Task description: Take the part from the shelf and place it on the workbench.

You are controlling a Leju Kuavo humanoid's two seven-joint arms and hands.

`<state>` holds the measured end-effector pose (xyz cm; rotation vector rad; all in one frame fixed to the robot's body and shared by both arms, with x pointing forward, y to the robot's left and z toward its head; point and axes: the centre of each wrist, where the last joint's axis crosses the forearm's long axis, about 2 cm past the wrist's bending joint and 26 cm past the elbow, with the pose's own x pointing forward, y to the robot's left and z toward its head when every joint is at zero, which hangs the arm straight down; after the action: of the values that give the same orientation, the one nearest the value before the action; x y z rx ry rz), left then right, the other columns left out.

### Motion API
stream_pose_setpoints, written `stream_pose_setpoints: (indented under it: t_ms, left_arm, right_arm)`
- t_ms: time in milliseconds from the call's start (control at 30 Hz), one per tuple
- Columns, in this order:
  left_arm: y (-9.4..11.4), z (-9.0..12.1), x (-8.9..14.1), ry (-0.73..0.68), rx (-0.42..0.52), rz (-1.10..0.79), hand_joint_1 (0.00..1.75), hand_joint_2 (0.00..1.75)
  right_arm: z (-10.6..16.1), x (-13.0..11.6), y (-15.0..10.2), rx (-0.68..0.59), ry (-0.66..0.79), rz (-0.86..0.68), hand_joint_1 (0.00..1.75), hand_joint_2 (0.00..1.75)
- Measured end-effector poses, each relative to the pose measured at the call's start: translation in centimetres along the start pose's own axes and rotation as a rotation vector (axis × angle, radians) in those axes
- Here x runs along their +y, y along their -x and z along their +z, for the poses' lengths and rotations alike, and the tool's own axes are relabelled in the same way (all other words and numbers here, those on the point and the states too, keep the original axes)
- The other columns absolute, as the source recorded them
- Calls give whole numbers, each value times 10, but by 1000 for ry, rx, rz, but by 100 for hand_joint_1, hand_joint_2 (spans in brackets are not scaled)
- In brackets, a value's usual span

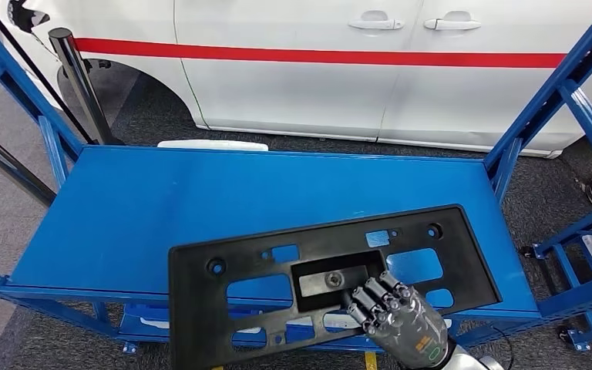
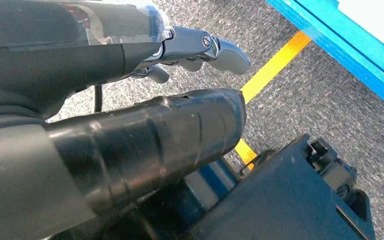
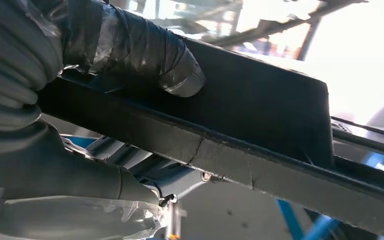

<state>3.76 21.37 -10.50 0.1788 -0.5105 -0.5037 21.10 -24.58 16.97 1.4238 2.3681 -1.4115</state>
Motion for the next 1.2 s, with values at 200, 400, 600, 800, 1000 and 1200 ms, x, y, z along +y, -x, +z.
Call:
stream_pose_setpoints:
  t_ms: [200,400,600,800,1000,1200]
  left_arm:
    - [-1,0,-1,9,1,4,0,0]
    - [-1,0,-1,9,1,5,0,131]
    - [-3,1,-3,6,-2,7,0,175]
    - [-4,1,-4,2,-1,11,0,175]
    - [-4,1,-4,-8,3,8,0,175]
    - [3,-2,6,60,-29,22,0,175]
  right_arm:
    - [-4,-12,-10,-3,32,-6,175,175]
    - [-9,-18,-13,23,55,-1,175,175]
    - [-9,-19,-14,41,57,0,175,175]
    - [-9,-18,-13,50,56,1,175,175]
    - [-9,-18,-13,53,54,2,175,175]
    - [-11,-17,-14,62,57,-1,175,175]
